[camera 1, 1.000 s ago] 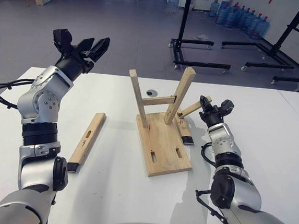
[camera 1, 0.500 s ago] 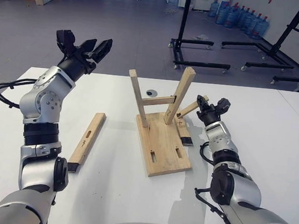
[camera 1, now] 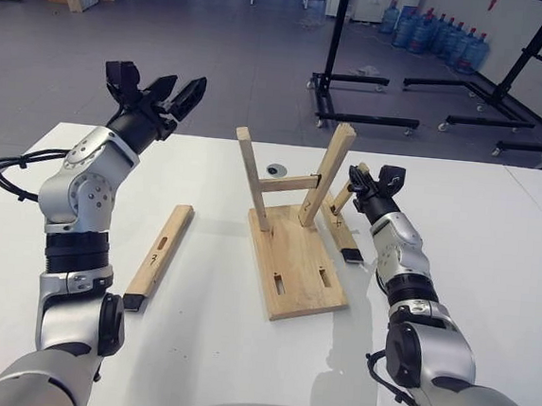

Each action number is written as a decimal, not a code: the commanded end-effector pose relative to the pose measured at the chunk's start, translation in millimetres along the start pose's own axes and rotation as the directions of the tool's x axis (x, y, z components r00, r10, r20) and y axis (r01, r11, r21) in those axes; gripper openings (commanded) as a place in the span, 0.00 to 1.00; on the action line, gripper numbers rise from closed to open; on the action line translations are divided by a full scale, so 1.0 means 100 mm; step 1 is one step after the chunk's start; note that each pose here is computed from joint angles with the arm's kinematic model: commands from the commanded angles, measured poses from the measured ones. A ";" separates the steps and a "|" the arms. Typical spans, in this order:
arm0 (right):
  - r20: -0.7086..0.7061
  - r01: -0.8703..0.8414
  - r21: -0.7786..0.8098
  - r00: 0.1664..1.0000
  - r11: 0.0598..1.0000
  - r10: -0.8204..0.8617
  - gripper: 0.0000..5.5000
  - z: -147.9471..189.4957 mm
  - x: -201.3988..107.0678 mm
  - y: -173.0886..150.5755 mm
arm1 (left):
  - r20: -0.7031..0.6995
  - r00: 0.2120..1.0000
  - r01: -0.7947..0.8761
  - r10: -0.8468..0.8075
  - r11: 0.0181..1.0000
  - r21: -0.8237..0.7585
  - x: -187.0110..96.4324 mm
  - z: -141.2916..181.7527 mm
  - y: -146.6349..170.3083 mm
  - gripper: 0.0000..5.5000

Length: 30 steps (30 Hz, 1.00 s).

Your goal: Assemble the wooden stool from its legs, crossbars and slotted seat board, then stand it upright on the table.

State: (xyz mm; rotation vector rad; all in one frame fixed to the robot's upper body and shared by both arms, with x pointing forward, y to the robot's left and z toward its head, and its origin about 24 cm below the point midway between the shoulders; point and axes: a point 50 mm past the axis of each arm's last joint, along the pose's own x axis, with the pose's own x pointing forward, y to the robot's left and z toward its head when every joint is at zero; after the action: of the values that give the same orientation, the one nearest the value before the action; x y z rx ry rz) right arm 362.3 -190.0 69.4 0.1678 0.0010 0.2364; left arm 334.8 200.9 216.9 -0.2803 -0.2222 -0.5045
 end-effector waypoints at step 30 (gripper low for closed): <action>0.095 -0.024 -0.072 0.995 0.997 0.031 0.55 0.54 -0.21 -0.02 | 0.009 1.000 -0.016 0.016 0.999 0.028 -0.04 -0.06 -0.04 0.70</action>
State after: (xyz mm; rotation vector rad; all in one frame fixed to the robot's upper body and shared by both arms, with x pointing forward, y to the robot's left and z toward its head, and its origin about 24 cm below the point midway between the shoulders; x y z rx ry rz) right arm 348.2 -195.9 105.2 0.1051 -0.0745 0.2822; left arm 330.3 197.3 211.4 -0.2663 -0.2335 -0.4897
